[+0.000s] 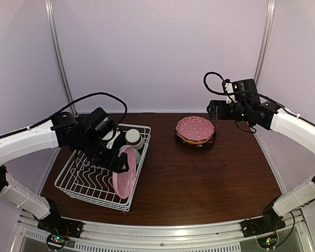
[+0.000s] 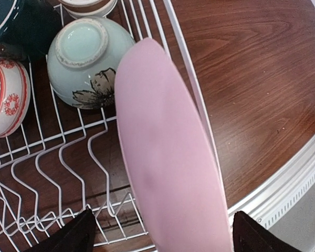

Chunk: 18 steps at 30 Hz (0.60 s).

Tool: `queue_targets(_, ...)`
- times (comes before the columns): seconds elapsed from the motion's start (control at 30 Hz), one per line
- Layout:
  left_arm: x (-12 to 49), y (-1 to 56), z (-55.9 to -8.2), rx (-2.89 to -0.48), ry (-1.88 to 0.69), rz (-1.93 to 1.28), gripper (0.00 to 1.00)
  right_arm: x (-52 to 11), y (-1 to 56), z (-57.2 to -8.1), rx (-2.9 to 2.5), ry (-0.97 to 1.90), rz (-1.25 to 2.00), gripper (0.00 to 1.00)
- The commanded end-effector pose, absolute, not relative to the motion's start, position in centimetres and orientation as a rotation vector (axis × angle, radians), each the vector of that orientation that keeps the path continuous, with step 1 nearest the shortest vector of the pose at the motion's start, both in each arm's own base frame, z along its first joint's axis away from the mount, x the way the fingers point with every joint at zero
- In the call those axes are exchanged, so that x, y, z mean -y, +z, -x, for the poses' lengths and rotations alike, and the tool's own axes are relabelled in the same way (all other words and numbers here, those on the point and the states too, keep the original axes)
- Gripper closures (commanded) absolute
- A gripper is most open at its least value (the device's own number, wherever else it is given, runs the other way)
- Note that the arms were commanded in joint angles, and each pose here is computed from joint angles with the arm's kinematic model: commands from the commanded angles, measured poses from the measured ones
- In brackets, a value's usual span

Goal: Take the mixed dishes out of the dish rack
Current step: Grab the plate from the dish rack.

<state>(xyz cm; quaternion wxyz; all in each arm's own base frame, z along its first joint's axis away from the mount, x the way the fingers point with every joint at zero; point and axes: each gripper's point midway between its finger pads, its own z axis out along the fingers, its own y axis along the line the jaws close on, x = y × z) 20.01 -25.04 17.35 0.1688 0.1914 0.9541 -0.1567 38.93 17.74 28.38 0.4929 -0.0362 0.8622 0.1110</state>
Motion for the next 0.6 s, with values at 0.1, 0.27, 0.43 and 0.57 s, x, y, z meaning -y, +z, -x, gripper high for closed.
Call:
queue_targets(0.1,25.6,15.4,-21.3,-2.693,-0.265,-0.421,0.19,-12.8,30.3,-37.6,-1.976,0.058,-0.056,0.0)
queue_targets(0.27,26.0,14.4,-21.5,-2.707,-0.214,-0.403,0.33,-12.4,30.3,-37.0,-1.94,0.088,-0.076,0.0)
queue_targets(0.43,26.0,14.4,-21.8,-2.7,-0.193,-0.393,0.46,-12.5,30.4,-36.9,-1.945,0.083,-0.064,0.0)
queue_targets(0.57,25.8,14.7,-22.0,-2.701,-0.161,-0.39,0.51,-12.6,30.6,-37.0,-1.944,0.088,-0.058,0.0)
